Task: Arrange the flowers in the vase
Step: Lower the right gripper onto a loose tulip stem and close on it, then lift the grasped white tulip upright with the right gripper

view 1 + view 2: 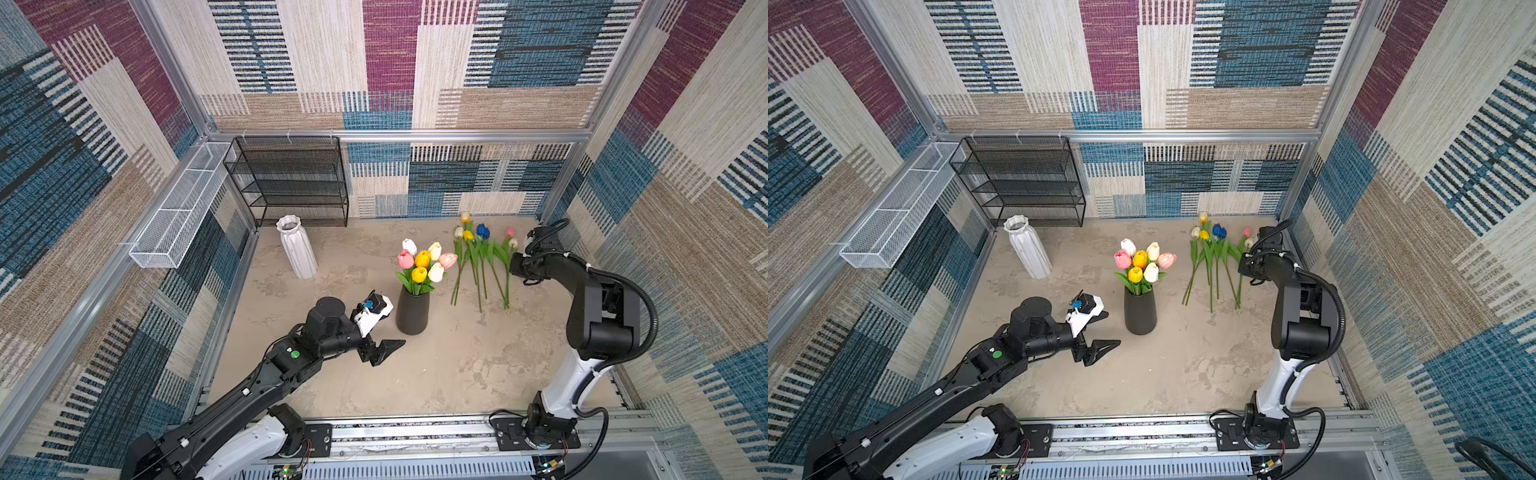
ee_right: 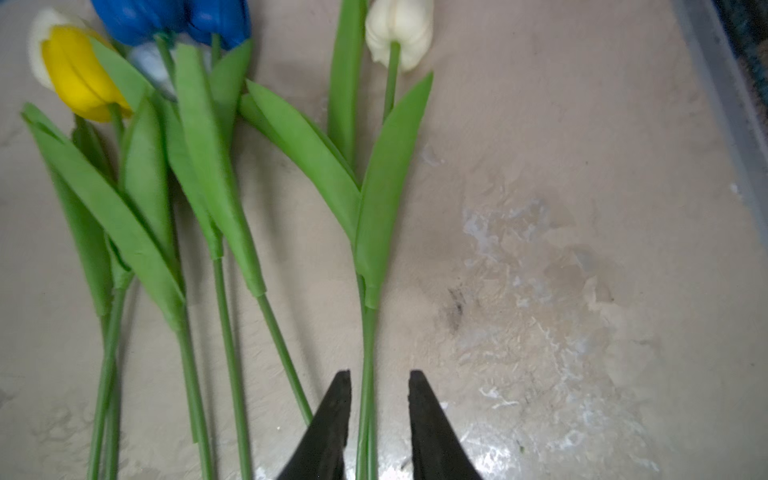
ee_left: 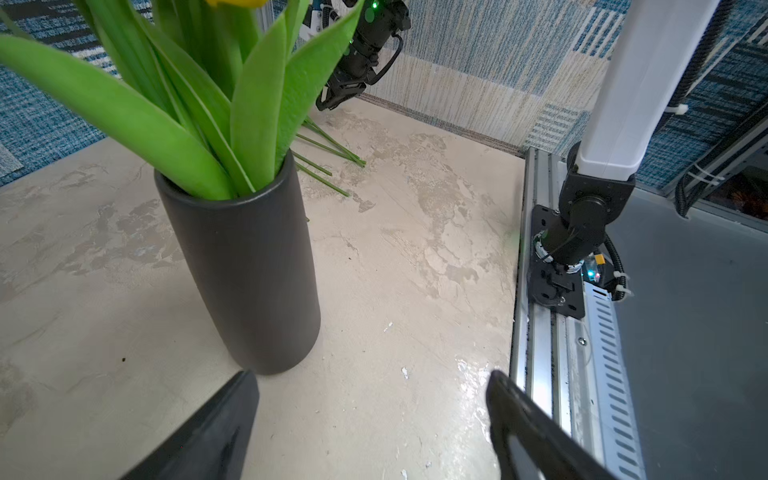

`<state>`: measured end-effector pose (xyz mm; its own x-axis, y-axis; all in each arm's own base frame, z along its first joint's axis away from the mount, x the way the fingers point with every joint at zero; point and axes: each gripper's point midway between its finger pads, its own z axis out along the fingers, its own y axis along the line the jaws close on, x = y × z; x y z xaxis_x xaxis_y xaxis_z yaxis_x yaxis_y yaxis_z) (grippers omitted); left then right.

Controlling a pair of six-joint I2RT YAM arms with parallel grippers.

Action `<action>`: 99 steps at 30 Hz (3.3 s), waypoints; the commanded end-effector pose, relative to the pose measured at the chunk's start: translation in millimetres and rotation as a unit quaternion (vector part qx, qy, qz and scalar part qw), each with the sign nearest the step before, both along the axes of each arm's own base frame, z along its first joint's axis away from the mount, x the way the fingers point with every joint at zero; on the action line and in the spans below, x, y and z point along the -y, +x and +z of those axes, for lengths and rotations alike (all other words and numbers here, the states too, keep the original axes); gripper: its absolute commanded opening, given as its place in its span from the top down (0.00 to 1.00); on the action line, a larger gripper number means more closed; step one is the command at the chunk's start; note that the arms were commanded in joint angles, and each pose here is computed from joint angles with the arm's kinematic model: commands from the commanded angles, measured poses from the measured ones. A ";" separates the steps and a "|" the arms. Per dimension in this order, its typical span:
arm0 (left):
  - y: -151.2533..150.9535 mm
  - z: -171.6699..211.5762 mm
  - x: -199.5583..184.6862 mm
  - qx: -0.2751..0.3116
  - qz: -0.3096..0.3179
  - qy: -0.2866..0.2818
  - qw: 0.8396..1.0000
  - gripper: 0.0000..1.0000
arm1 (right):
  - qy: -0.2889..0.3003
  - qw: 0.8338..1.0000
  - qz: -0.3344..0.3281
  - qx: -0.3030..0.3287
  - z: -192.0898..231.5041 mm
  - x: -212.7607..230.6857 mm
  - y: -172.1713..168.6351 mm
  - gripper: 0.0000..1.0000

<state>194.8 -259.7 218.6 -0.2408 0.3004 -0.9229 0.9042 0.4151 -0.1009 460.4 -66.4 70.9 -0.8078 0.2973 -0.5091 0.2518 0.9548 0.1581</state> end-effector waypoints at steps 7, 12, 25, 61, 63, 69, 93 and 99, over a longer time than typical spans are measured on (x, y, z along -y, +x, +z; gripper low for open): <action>1.4 3.5 1.8 0.013 -0.001 -0.012 1.000 0.09 | 0.010 1.000 0.000 -0.026 -29.4 -5.6 4.9 0.65; 4.0 2.2 2.4 0.012 0.003 -0.013 1.000 0.09 | -0.004 0.999 -0.004 -0.040 -44.2 -4.4 9.7 0.67; 5.0 6.5 2.4 0.011 0.008 -0.018 1.000 0.09 | -0.024 0.999 -0.015 -0.023 -16.4 0.3 10.3 0.95; 22.1 11.9 13.5 0.017 0.015 -0.020 1.000 0.08 | 0.088 0.981 0.143 0.093 41.0 -148.3 -42.5 0.88; 23.5 11.4 12.9 0.017 0.018 -0.019 1.000 0.08 | 0.085 0.982 0.144 0.091 40.1 -148.2 -41.3 0.88; 23.0 10.1 14.2 0.010 0.016 -0.018 1.000 0.07 | 0.067 0.986 0.147 0.028 7.2 -144.9 -50.3 0.80; 26.0 0.6 16.2 -0.002 0.019 -0.013 1.000 0.07 | 0.036 0.988 0.125 -0.087 -65.2 -156.6 -112.1 0.85; 27.1 9.9 14.3 0.010 0.024 -0.014 1.000 0.06 | 0.041 0.989 0.129 -0.060 -45.6 -162.1 -98.1 0.98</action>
<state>218.0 -273.8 214.4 -0.2665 0.2893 -0.9194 0.8873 0.4461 -0.1168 369.5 99.4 25.3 -0.9004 0.1040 -0.4224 -0.0006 0.9707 0.2404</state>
